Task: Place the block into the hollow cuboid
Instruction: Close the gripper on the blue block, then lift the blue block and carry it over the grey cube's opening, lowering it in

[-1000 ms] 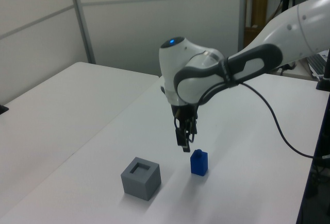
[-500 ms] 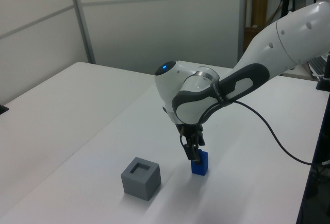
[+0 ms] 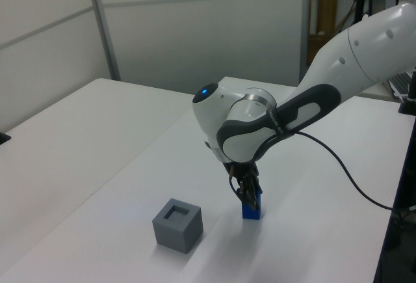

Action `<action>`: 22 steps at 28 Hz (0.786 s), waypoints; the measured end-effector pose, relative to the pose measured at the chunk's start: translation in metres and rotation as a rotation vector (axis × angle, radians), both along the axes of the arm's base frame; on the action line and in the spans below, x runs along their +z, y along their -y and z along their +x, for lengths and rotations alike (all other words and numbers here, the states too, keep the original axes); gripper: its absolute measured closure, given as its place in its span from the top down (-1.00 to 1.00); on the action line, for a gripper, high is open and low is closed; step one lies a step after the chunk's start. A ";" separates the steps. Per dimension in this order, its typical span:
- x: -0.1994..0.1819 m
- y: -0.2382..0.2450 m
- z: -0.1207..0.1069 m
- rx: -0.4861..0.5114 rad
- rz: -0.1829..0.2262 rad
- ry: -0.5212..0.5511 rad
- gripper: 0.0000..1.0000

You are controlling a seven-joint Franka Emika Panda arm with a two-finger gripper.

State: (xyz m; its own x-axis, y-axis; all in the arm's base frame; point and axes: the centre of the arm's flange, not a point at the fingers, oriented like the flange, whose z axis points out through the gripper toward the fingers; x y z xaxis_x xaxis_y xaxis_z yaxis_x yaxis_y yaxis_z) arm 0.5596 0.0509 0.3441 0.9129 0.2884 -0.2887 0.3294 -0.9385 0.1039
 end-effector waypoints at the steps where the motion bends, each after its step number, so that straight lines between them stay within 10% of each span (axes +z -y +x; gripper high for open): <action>1: 0.000 -0.001 0.000 0.002 0.000 0.000 0.03; 11: 0.058 -0.007 0.020 -0.009 0.022 0.085 0.03; 22: 0.161 -0.038 0.044 -0.054 0.203 0.236 0.03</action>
